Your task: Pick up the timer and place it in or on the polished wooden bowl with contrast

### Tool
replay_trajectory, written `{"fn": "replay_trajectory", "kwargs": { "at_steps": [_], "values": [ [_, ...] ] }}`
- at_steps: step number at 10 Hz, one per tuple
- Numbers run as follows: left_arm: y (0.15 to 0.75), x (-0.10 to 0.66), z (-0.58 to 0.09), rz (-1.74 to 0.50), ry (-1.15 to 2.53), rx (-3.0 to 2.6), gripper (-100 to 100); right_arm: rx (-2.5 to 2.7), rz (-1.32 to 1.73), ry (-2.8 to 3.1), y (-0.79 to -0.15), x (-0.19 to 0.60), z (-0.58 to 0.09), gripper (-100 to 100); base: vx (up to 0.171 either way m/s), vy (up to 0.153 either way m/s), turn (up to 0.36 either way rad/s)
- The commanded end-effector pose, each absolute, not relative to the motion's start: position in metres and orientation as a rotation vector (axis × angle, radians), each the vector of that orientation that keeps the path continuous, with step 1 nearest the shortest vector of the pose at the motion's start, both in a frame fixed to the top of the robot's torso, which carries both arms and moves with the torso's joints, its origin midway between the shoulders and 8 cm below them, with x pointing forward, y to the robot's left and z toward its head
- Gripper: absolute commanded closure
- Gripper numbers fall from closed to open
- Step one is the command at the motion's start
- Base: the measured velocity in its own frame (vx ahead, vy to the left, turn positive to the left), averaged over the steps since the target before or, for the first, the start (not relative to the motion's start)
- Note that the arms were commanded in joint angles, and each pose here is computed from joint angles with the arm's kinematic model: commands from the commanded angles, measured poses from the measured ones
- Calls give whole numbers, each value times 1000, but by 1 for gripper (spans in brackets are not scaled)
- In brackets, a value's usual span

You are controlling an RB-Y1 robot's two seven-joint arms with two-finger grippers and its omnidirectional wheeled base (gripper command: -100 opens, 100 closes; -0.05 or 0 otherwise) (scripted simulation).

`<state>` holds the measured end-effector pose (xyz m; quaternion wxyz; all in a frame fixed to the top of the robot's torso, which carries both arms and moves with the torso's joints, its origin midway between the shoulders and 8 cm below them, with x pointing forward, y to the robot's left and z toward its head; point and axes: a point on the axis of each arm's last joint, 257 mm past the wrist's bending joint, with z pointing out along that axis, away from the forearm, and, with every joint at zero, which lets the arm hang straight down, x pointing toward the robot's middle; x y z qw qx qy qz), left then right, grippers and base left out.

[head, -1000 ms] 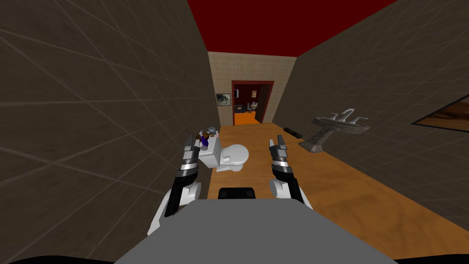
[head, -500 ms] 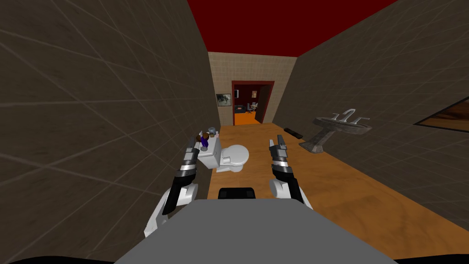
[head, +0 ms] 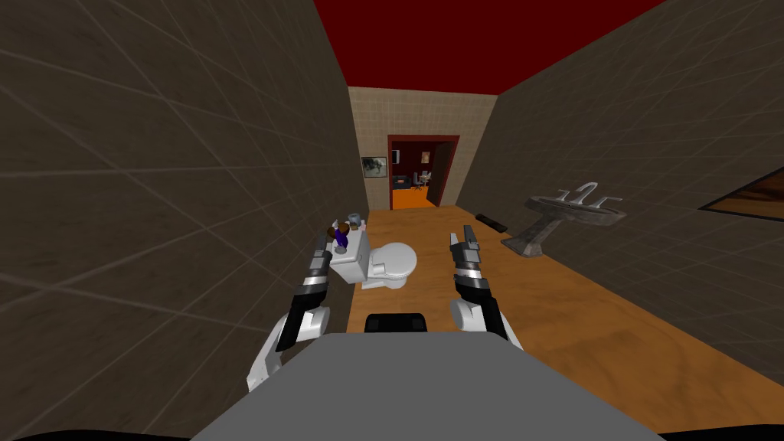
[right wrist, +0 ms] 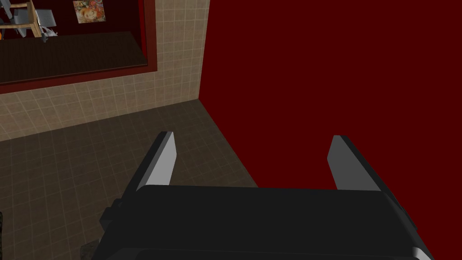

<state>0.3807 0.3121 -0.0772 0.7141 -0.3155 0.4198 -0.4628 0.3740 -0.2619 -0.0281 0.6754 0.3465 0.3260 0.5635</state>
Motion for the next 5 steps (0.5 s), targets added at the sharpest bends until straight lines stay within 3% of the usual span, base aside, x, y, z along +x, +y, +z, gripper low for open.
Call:
{"fn": "replay_trajectory", "kwargs": {
  "at_steps": [1,5],
  "values": [
    [325,386,-92,-994,946,-716,-100,779,1267,733,-262,374,-28,0,34,10,7],
    [352,391,-133,-908,987,-772,-100,779,1267,733,-262,374,-28,0,34,11,5]
  ]
}}
